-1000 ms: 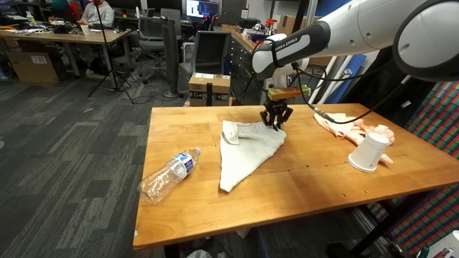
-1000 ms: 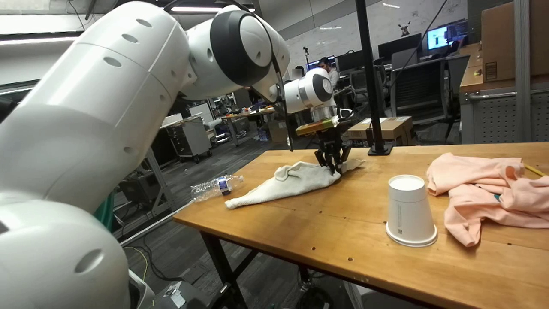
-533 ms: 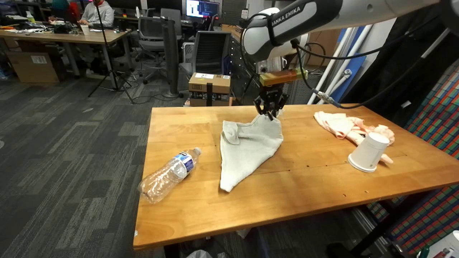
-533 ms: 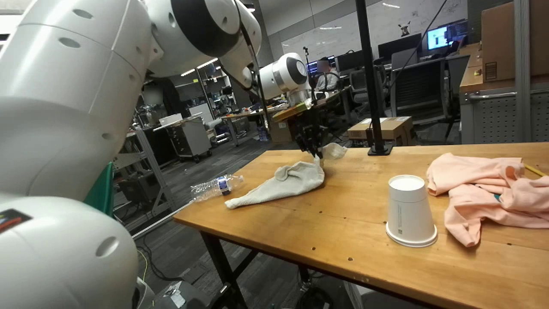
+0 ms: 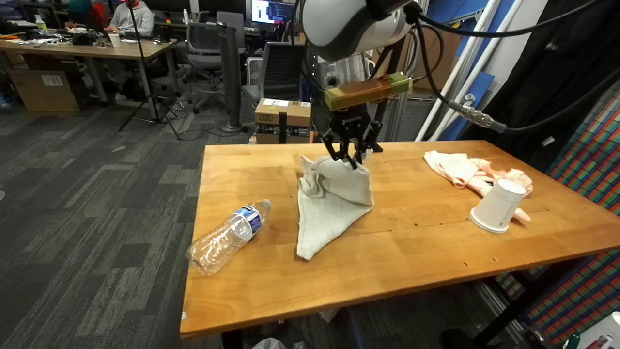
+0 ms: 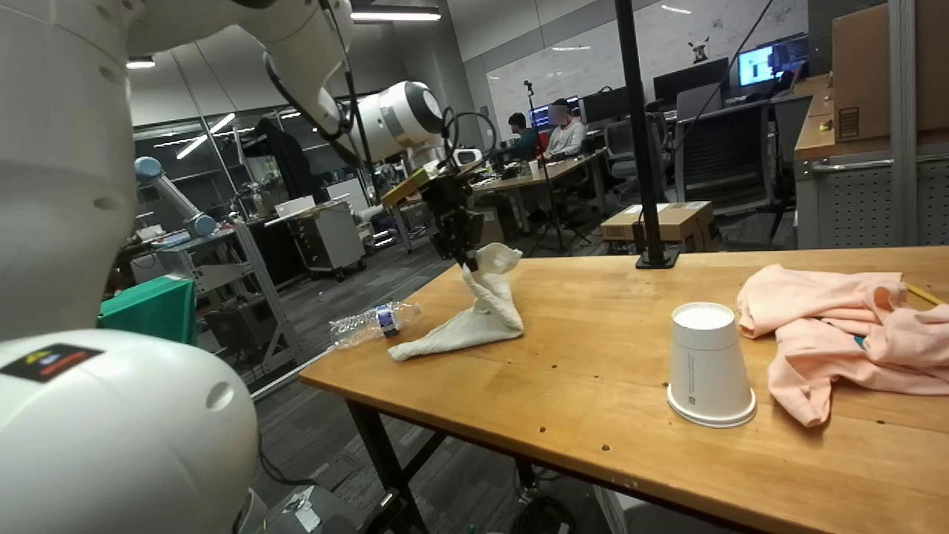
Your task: Fold the white cloth
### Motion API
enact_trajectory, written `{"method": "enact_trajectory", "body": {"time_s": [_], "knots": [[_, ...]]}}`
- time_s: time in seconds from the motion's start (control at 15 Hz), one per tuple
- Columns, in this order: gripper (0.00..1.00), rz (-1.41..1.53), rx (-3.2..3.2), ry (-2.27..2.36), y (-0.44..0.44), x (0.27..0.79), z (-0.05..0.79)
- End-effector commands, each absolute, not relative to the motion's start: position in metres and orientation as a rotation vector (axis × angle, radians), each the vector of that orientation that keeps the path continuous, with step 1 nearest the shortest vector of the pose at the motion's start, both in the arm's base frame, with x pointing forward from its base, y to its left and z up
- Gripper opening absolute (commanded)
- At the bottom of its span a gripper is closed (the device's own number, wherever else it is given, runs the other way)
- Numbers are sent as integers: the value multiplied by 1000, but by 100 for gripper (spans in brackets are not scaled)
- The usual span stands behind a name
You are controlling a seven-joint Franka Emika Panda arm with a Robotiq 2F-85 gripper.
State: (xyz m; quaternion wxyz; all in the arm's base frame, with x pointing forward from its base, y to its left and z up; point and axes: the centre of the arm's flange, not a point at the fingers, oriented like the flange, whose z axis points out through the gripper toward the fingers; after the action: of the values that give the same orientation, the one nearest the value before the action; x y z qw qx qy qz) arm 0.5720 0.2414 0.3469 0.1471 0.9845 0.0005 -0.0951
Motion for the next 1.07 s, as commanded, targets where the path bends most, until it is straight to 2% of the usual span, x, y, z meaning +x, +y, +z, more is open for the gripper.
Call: {"method": "enact_trajectory", "body": {"time_s": [0.0, 0.33, 0.47, 0.53, 0.6, 0.73, 1.0], "knots": [[4, -286, 2812, 28, 291, 503, 347], [4, -305, 2788, 136, 352, 468, 319], [35, -312, 2766, 167, 365, 462, 312], [28, -316, 2752, 172, 370, 460, 310], [51, -318, 2740, 177, 372, 458, 308], [55, -319, 2727, 175, 371, 455, 306], [84, -314, 2763, 49, 338, 447, 312]]}}
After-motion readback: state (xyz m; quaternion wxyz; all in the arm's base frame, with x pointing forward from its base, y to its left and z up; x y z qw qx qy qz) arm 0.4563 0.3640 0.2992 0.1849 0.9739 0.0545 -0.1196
